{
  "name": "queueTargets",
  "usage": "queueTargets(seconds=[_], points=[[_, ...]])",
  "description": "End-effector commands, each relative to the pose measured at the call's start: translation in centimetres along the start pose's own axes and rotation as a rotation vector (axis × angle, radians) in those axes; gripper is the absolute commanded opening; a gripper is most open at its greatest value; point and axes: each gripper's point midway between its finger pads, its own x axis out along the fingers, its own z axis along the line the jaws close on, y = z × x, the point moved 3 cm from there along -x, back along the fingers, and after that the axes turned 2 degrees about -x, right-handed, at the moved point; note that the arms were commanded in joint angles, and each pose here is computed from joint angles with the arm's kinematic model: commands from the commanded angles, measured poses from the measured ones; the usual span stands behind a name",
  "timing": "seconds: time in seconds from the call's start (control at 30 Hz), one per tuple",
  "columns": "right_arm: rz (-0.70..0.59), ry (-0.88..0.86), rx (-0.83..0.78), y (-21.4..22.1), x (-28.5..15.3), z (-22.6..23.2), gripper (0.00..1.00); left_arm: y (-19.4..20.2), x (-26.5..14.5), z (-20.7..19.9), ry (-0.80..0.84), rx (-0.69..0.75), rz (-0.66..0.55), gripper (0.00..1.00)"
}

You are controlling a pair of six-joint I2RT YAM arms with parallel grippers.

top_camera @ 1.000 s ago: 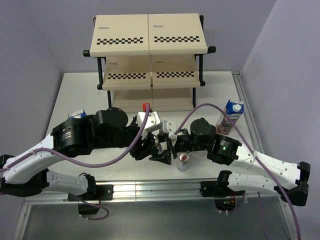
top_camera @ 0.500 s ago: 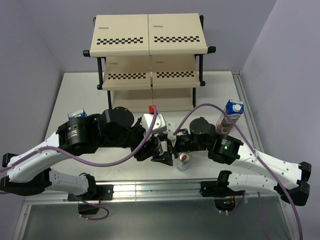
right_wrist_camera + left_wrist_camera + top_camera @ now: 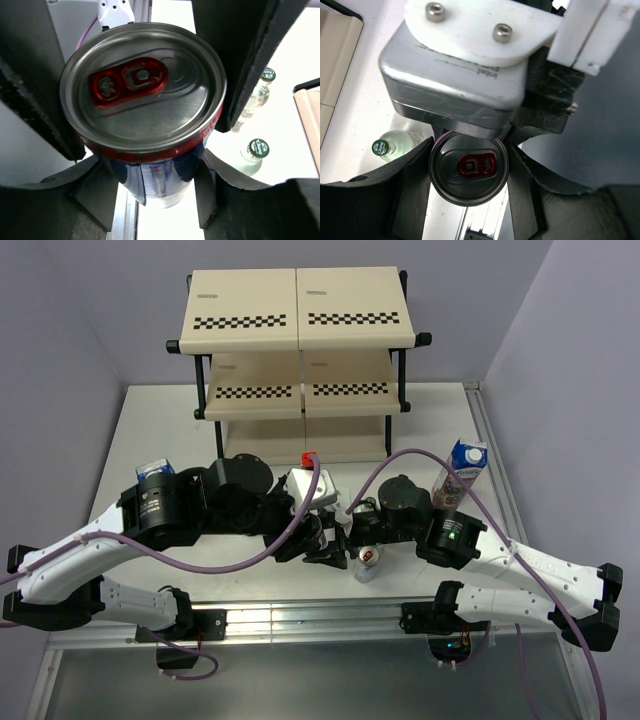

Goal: Place and organize the beverage onto the shelf
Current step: Pick up the drink from the center of the board.

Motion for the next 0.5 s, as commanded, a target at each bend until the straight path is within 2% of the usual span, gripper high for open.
queueTargets(seconds=[0.0, 0.07, 0.1, 0.17, 0.2, 0.27, 0.33, 0.4, 0.47], points=[[-0.101, -0.012, -0.032, -3.0, -0.8, 0.3, 0.34, -2.2, -0.9, 0.7, -0.051, 0.0, -0.104, 0.0], [-0.141, -0.039, -0.046, -3.5, -0.8, 0.7, 0.13, -2.5, -0.6, 1.3, -0.101, -0.019, -0.119, 0.01], [-0.18, -0.057, -0.052, -4.0, -1.2, 1.2, 0.0, -2.7, -0.6, 2.0, -0.15, -0.028, -0.132, 0.14], [-0.242, -0.045, -0.063, -4.5, -1.2, 1.2, 0.0, -3.2, -0.3, 2.5, -0.183, -0.037, -0.16, 0.36], [-0.252, -0.028, -0.055, -4.7, -1.4, 1.0, 0.0, -3.4, -0.3, 2.7, -0.195, -0.037, -0.17, 0.52], [-0.257, -0.007, -0.056, -5.0, -1.4, 0.7, 0.0, -4.1, -0.2, 3.1, -0.226, -0.039, -0.198, 0.68], [-0.257, 0.032, -0.05, -5.1, -1.5, 0.1, 0.0, -4.6, -0.3, 3.6, -0.26, -0.041, -0.228, 0.9], [-0.262, 0.066, -0.039, -5.1, -1.5, -0.3, 0.0, -5.5, -0.9, 4.5, -0.322, -0.055, -0.287, 0.98], [-0.251, 0.147, -0.022, -4.5, -1.7, -1.4, 0.0, -6.0, -1.6, 5.2, -0.375, -0.078, -0.336, 1.0]])
